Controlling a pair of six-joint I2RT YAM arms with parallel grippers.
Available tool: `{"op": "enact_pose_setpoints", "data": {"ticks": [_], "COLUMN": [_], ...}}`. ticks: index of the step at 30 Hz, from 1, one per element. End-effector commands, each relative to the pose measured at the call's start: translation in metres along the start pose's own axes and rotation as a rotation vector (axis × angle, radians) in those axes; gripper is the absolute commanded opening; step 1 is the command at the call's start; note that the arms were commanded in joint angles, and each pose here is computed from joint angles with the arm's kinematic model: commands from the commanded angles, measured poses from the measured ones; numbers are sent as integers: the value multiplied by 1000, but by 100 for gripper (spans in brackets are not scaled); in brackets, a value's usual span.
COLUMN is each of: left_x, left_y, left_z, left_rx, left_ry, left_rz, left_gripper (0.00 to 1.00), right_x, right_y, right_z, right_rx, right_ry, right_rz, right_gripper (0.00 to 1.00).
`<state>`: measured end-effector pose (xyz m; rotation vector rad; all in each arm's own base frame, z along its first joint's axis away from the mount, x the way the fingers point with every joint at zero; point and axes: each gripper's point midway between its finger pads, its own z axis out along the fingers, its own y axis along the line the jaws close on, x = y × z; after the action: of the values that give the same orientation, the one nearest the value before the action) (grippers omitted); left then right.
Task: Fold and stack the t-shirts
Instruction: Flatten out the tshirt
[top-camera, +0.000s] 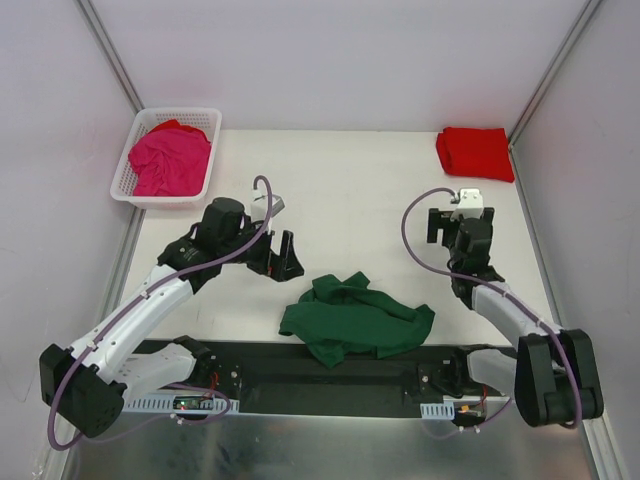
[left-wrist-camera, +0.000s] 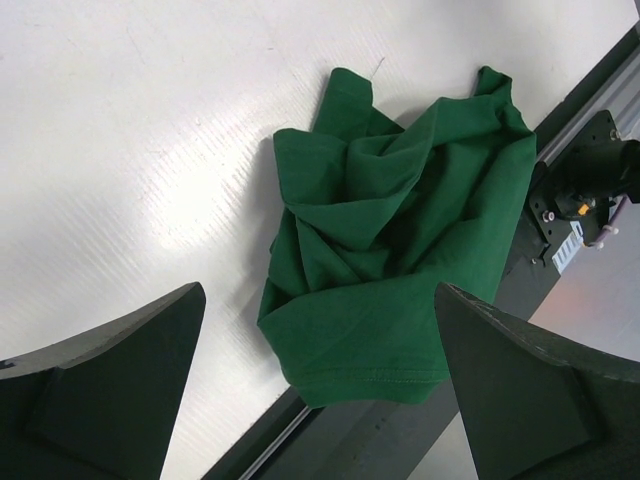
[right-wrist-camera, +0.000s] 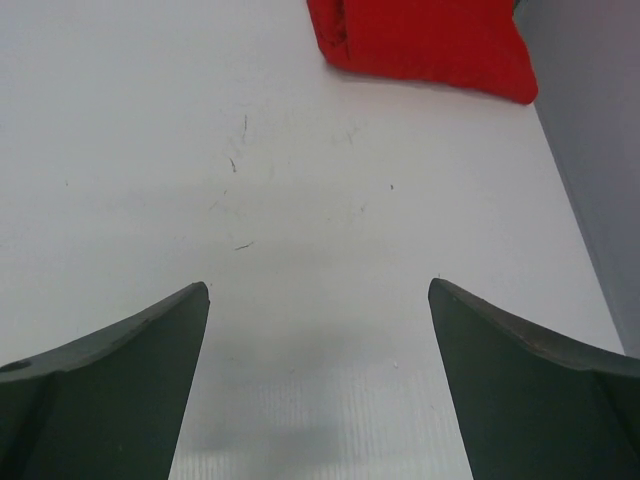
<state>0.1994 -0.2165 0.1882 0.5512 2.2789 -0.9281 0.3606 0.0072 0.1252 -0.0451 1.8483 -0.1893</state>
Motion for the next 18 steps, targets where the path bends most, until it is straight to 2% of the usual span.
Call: {"op": "enact_pose_setpoints", "data": {"ticks": [1,5,8,11,15,18], "left_x": [-1,-1,2,8,16,20], "left_y": [2,6,13,17,19,20], "left_z": [-3,-3,-3,0,5,6], "left_rx": [-18,-40,-69,-78,-75,-72], "left_ry": [-27,-32,-31,-15,14,20], "left_rz": [43,43,44,41,21,4], "left_gripper": [99,99,99,99,99,99], "right_x": [-52,-77,-74,-69,-42,-35], "right_y": [-12,-10,1,17,36,48], "right_z": [-16,-32,-46,-62,-82,-97], "right_rx": [53,64,34,1,-27,-49], "right_ry": [-52,-66,-23,15,159,189], "right_rz": [-35,23,45,38,77,34], "right_gripper": [96,96,96,96,96,96]}}
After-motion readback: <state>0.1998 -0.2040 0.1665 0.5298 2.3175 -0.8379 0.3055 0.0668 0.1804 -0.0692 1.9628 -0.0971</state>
